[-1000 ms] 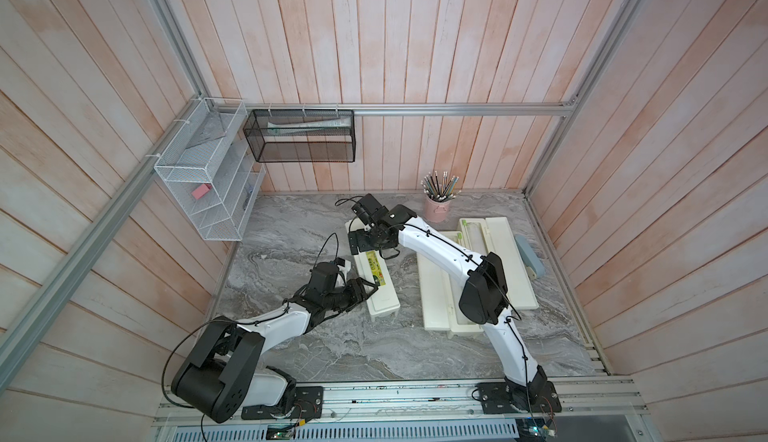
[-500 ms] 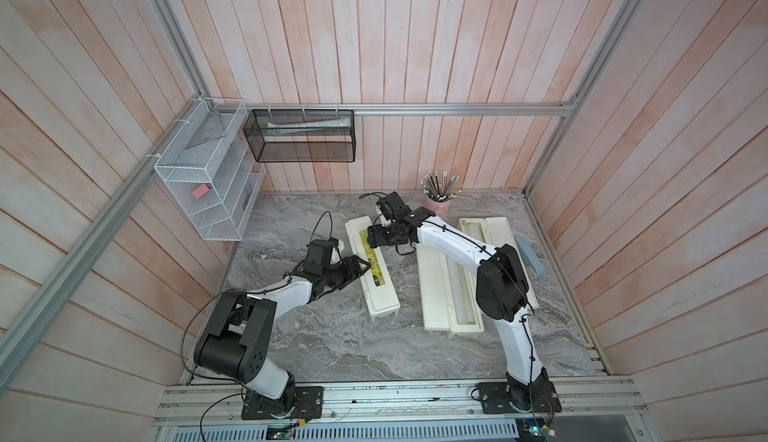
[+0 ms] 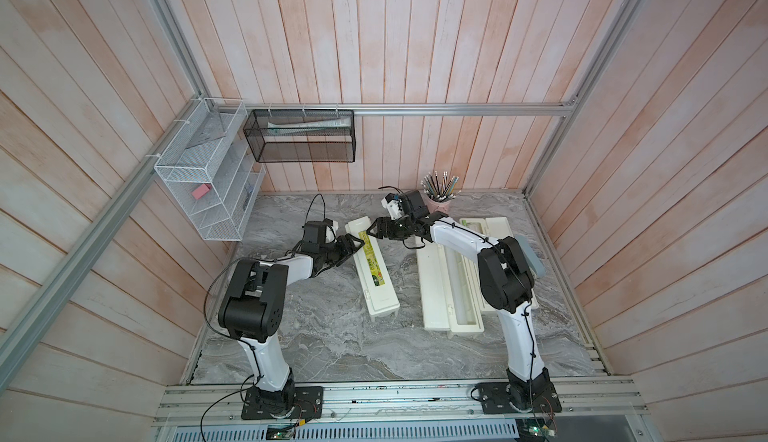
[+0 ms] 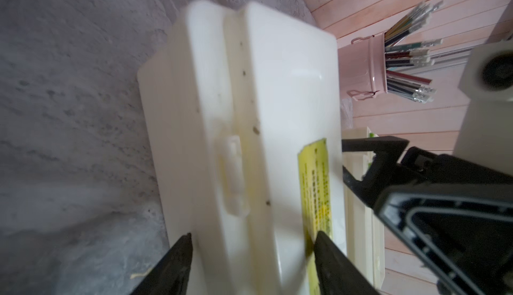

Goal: Put plastic wrap rolls into dispensers
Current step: Close the lid on the plastic wrap cutting box.

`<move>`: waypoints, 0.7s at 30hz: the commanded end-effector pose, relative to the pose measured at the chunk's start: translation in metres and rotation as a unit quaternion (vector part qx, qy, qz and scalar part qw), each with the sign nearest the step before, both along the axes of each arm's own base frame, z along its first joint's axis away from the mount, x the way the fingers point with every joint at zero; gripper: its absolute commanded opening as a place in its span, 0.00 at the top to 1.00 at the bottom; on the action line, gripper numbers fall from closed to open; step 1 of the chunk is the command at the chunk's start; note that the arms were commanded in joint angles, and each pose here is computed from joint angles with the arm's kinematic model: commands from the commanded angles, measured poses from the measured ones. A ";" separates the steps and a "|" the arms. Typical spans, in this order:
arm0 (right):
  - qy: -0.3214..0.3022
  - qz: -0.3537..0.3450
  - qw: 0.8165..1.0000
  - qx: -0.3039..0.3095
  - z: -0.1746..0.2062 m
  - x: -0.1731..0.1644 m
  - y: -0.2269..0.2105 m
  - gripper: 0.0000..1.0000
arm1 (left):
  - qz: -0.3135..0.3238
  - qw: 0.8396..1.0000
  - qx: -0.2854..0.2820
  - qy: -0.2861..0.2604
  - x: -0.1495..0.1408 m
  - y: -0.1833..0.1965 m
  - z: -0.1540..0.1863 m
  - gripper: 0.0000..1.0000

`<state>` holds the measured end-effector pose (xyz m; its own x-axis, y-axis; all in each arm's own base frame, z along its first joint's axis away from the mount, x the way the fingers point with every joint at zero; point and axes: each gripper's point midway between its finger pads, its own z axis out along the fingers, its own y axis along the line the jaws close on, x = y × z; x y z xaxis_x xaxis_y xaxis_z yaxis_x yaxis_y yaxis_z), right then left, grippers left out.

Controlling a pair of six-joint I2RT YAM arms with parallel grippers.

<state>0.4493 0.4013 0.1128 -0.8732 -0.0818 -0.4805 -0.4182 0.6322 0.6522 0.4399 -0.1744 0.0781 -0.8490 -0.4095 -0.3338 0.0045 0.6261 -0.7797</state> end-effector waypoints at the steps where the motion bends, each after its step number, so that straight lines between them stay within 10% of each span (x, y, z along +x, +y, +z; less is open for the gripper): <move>1: 0.027 0.030 0.999 0.031 -0.011 -0.002 0.017 0.29 | 0.021 0.992 0.044 0.118 -0.026 0.020 -0.072 0.31; 21: 0.113 0.009 0.990 0.084 -0.050 0.007 0.021 0.56 | 0.006 0.993 0.055 0.104 0.035 0.000 -0.069 0.33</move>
